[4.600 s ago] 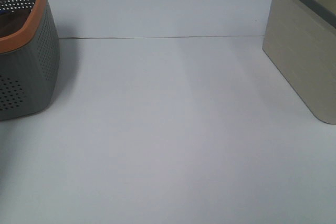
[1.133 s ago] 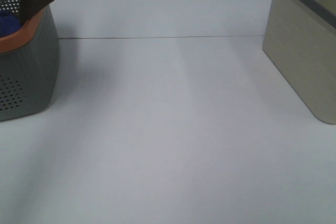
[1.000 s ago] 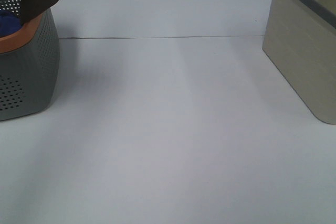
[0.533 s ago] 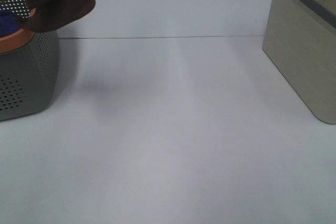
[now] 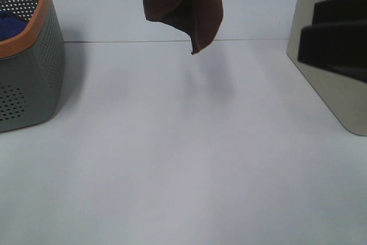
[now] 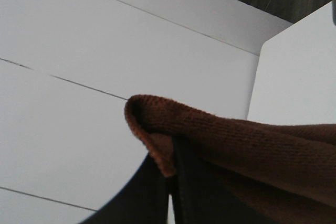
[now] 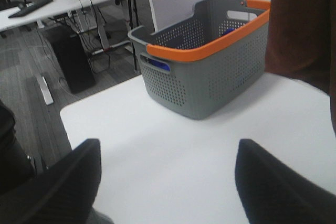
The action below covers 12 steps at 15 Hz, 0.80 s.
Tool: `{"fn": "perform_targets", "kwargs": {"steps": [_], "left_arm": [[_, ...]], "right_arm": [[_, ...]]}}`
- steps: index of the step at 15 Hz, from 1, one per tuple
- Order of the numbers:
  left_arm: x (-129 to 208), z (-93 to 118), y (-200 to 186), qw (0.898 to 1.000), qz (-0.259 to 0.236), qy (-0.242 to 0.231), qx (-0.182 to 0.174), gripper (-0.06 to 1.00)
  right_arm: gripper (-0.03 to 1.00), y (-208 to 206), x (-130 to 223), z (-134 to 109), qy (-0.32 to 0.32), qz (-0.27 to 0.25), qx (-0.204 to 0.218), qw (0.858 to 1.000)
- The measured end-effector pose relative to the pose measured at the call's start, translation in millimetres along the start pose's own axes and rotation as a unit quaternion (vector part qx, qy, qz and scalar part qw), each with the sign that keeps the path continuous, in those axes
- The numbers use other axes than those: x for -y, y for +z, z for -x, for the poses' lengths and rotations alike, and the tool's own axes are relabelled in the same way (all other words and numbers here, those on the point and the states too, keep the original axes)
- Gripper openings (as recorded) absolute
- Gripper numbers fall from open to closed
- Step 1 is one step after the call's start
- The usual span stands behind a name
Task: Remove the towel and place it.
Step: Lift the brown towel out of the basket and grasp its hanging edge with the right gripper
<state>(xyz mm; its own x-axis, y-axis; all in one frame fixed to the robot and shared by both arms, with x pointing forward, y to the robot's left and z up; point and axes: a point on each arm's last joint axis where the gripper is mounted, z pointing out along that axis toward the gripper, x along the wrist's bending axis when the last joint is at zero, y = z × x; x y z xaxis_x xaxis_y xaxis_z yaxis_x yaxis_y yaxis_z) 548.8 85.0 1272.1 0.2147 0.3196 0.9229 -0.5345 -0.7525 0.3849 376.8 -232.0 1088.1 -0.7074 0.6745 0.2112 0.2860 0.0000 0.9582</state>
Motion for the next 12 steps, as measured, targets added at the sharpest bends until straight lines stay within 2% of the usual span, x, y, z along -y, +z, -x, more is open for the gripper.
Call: {"fn": "perform_targets", "kwargs": {"steps": [3,8,12], "left_arm": [[-17,27,17,0.999,0.022,0.000,0.032,0.00],[-43,56,31,0.997,0.059,0.000,0.049,0.00],[-51,70,38,0.995,0.071,-0.013,0.061,0.00]], "right_arm": [[0.62,23,0,25,0.035,0.027,-0.002,0.999],[0.62,38,7,38,-0.004,0.015,-0.024,1.000],[0.62,51,-4,53,-0.032,0.011,-0.014,0.999]]}}
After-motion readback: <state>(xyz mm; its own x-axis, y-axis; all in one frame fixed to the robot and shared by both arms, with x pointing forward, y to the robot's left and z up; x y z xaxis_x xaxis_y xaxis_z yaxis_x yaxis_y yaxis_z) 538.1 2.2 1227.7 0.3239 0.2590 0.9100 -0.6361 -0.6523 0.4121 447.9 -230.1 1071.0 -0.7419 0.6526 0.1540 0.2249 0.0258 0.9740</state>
